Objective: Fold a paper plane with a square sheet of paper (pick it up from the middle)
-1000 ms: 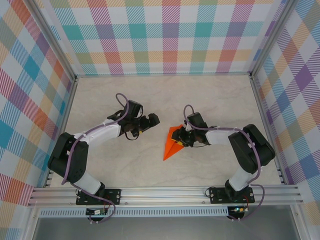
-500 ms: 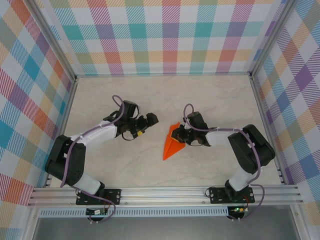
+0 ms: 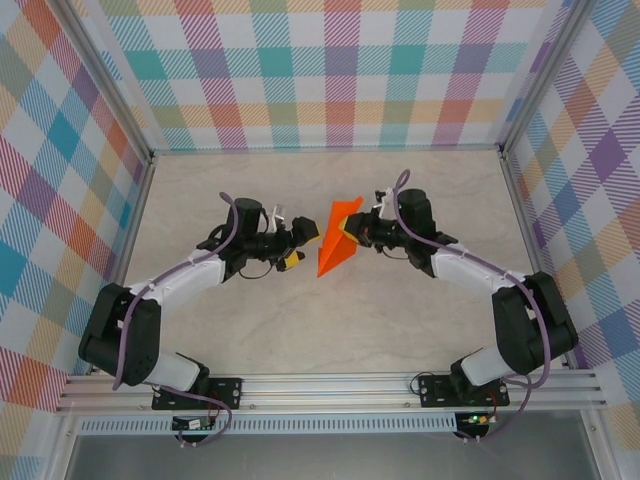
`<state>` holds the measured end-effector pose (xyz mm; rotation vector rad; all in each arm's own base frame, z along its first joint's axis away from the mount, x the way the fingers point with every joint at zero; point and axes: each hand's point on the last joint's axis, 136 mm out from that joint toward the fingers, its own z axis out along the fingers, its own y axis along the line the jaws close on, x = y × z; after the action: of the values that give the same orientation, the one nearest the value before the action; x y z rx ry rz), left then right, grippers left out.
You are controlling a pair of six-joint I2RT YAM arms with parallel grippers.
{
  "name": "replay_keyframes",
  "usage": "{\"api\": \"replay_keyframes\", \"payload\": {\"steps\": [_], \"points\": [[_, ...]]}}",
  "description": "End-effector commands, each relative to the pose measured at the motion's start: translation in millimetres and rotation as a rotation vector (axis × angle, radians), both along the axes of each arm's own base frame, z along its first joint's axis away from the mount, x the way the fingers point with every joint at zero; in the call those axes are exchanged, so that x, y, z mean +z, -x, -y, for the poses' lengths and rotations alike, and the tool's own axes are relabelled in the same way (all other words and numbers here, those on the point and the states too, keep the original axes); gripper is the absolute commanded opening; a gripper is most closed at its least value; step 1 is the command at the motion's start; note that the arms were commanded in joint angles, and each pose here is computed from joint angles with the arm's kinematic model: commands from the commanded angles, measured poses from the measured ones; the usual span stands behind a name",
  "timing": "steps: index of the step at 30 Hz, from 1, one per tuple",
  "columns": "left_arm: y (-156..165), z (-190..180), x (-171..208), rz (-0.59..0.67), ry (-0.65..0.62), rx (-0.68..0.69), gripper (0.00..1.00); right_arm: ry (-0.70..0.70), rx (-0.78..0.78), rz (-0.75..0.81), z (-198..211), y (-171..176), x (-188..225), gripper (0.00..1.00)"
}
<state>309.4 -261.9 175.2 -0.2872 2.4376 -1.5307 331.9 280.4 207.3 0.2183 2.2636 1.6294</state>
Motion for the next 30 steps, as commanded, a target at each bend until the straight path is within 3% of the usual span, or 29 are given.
{"api": "replay_keyframes", "payload": {"steps": [1,7,11,24,30], "points": [[6.5,7.0,35.5,0.051,0.152,-0.053,1.00,-0.116,0.070,0.032,-10.3,1.4,40.3,0.08],[9.9,11.6,60.8,0.127,0.255,-0.070,1.00,-0.179,0.098,0.010,-18.9,-4.9,53.3,0.08],[15.3,14.3,85.1,0.236,0.284,-0.090,0.92,-0.194,0.110,-0.020,-20.7,-4.0,49.7,0.08],[10.3,23.8,89.1,0.237,0.291,-0.074,0.53,-0.198,0.126,-0.057,-21.8,0.0,39.6,0.09],[7.2,23.5,83.3,0.225,0.273,-0.062,0.31,-0.187,0.128,-0.079,-21.1,1.9,29.6,0.09]]}}
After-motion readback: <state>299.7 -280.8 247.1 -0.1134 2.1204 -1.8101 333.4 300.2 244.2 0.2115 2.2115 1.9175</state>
